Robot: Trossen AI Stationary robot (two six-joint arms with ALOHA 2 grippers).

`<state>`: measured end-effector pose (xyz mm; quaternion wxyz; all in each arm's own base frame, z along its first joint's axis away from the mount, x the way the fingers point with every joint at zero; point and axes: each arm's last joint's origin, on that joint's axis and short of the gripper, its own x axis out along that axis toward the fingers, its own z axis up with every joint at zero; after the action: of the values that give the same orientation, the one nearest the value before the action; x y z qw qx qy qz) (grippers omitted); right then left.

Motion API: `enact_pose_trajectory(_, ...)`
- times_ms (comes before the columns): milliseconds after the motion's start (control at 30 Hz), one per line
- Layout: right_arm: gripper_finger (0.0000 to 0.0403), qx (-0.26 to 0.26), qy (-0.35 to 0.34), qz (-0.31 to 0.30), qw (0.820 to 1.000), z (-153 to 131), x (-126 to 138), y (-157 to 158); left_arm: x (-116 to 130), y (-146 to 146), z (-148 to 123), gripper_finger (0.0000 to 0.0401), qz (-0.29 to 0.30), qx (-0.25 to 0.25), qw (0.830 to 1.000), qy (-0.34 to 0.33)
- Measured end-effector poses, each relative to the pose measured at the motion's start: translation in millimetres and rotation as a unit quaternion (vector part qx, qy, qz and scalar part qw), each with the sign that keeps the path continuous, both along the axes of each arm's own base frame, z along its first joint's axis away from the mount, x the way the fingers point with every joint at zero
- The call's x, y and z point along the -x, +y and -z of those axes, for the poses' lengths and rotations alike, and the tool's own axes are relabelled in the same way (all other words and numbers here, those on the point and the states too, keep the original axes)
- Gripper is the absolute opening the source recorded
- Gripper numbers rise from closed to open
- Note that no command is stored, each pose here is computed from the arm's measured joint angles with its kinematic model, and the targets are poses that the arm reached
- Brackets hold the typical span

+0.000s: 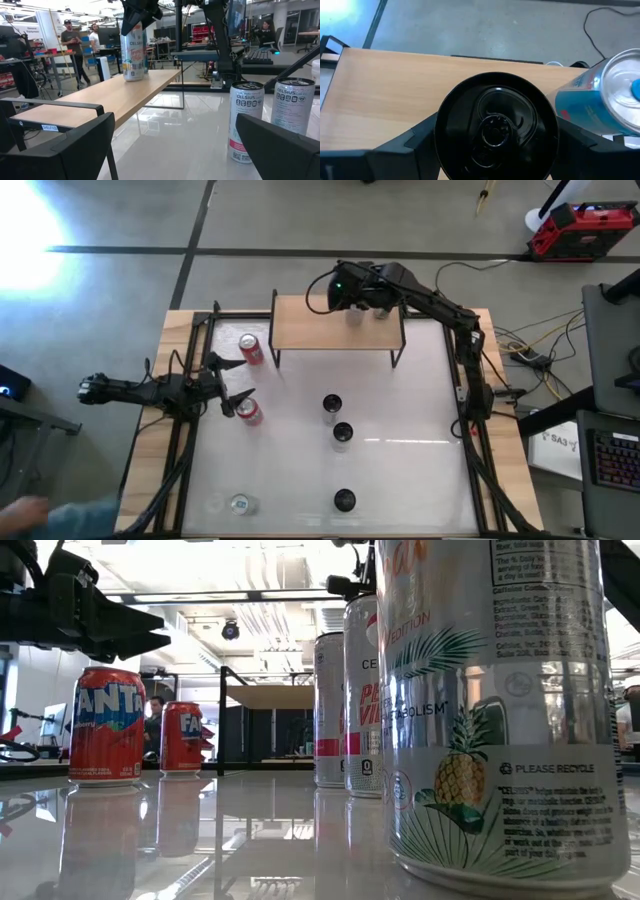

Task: Place canned beverage on shelf
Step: Put the top white yellow soda can on the shelf

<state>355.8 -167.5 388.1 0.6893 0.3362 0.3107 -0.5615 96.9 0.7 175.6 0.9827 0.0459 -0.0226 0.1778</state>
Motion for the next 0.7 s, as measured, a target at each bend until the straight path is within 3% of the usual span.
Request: enact_pose_trajectory(700,0.0276,-0.003,0.012,-0.029,1.0,-1.7,1.0,1.1,0.0,0.0,0.1,0.04,0.0,0.0,1.0,0.0)
